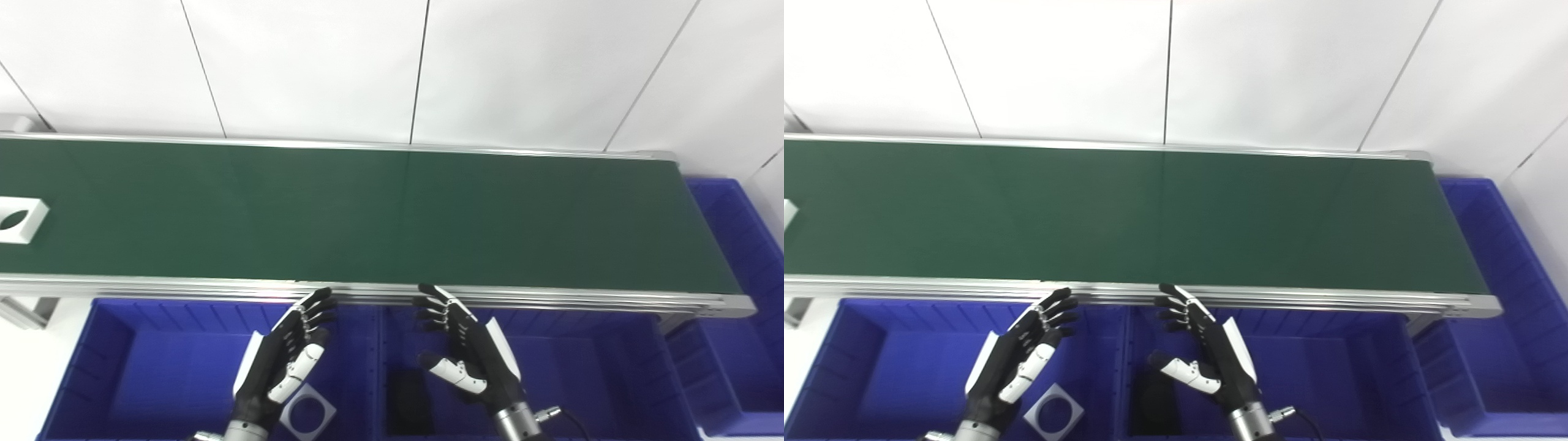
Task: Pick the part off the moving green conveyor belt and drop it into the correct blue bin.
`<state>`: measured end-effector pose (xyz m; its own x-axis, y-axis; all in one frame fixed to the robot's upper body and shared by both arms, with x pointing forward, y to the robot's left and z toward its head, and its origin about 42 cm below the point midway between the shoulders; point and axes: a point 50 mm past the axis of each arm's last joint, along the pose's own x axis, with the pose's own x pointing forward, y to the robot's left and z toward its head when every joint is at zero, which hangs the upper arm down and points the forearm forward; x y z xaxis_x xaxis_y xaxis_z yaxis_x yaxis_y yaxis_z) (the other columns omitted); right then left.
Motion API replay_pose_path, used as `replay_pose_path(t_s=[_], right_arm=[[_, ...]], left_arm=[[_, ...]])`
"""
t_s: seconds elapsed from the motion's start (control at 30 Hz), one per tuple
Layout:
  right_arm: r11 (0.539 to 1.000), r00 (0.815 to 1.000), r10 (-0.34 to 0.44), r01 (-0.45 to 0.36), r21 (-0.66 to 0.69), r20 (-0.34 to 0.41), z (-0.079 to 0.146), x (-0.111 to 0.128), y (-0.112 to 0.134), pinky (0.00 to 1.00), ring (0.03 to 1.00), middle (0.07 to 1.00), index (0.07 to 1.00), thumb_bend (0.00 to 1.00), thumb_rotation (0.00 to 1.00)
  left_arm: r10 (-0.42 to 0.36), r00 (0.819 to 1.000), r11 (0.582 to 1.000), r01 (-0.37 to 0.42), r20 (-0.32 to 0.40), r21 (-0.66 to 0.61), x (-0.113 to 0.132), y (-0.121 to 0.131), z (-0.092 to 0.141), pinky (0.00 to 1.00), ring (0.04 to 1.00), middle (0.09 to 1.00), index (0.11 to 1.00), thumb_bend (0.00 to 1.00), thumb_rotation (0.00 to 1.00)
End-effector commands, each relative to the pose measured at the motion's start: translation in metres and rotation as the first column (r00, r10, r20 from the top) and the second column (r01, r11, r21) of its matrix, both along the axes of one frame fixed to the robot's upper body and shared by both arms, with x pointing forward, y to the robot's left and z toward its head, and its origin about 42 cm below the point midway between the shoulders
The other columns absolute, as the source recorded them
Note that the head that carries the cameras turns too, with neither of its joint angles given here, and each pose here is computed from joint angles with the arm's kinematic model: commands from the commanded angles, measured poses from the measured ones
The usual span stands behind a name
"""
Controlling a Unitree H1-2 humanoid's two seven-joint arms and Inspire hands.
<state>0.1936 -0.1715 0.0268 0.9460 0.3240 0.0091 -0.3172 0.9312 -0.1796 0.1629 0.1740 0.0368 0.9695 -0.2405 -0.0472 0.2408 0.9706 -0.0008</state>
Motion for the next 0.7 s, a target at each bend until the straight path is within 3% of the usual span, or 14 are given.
replay_pose_path(t_s=[0.0, 0.43, 0.67], right_arm=[[1.0, 0.997, 0.004, -0.006, 0.029, 0.072, 0.01, 0.006, 0.002, 0.68, 0.746, 0.792, 0.864, 0.74, 0.66], [1.0, 0.997, 0.012, -0.014, 0.019, 0.07, 0.006, 0.007, 0.0, 0.68, 0.752, 0.798, 0.866, 0.73, 0.66], [1.0, 0.998, 0.001, -0.002, 0.012, 0.067, 0.004, 0.006, -0.005, 0.67, 0.747, 0.792, 0.87, 0.68, 0.64]], left_arm=[[0.002, 0.998, 1.0, -0.001, 0.063, -0.011, 0.007, -0.002, 0.008, 0.74, 0.792, 0.827, 0.854, 0.56, 0.7], [-0.005, 0.997, 1.0, 0.005, 0.071, 0.003, 0.007, -0.003, 0.002, 0.72, 0.783, 0.817, 0.851, 0.59, 0.74], [-0.006, 0.998, 1.0, 0.007, 0.056, -0.014, 0.006, -0.006, -0.006, 0.72, 0.782, 0.817, 0.841, 0.53, 0.61]])
